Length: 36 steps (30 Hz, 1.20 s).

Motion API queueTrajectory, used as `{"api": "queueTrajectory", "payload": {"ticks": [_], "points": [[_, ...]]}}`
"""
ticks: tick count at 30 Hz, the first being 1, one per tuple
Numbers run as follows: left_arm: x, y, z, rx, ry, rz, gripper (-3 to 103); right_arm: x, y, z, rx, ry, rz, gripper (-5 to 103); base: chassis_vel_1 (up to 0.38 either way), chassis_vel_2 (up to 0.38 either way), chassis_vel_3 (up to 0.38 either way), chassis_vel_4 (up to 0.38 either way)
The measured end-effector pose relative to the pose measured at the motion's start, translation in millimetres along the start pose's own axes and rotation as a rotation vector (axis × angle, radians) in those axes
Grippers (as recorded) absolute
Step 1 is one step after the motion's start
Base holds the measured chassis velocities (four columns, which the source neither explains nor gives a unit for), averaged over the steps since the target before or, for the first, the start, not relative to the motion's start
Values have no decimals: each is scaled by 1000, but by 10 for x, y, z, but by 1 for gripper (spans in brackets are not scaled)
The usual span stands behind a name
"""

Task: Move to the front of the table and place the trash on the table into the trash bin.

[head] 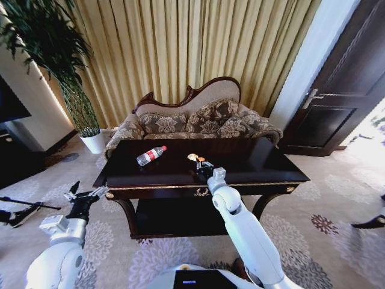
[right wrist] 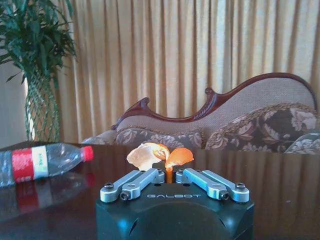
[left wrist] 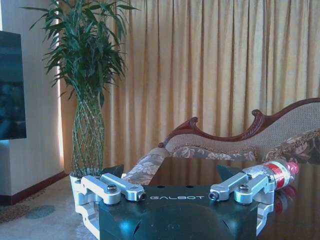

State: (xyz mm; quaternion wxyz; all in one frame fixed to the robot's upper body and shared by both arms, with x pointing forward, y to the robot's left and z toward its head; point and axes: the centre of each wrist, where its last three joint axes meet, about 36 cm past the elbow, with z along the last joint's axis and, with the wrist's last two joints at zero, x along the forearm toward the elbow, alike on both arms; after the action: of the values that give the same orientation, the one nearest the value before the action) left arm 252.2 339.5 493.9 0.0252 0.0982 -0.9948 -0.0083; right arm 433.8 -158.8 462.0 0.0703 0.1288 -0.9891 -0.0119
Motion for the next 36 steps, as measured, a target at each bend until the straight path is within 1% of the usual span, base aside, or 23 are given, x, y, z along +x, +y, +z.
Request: {"api": "queueTrajectory", "payload": {"ticks": [2, 4, 5, 7, 8, 10, 14, 19, 25, 36], "points": [[3, 4, -2, -1, 0, -1, 100, 47, -46, -30, -4, -8, 11, 5, 0, 0, 0, 0], [2, 12, -6, -2, -3, -2, 100, 152, -181, -61, -6, -16, 41, 5, 0, 0, 0, 0], [2, 12, -6, -2, -3, -2, 100, 152, -181, -61, -6, -16, 41, 5, 0, 0, 0, 0], [-9, 23, -1, -2, -8, -4, 100, 284, -324, -53, -1, -11, 73, 5, 0, 0, 0, 0], [-9, 23, -1, -2, -8, -4, 100, 284, -324, -53, -1, -11, 73, 5, 0, 0, 0, 0], [-23, 21, 9, 2, -11, -3, 100, 394, -417, -77, 3, -13, 98, 5, 0, 0, 0, 0], [-33, 5, 19, 10, -14, -1, 100, 442, -441, -154, 0, -34, 117, 5, 0, 0, 0, 0], [-38, 5, 26, 11, -19, 0, 100, 459, -403, -231, -12, -56, 122, 5, 0, 0, 0, 0], [-48, 41, 40, 4, -18, -6, 100, 448, -381, -212, -27, -51, 119, 5, 0, 0, 0, 0], [-75, 46, 61, 4, -16, -4, 100, 432, -417, -163, -30, -38, 127, 5, 36, -40, -33, 39]]}}
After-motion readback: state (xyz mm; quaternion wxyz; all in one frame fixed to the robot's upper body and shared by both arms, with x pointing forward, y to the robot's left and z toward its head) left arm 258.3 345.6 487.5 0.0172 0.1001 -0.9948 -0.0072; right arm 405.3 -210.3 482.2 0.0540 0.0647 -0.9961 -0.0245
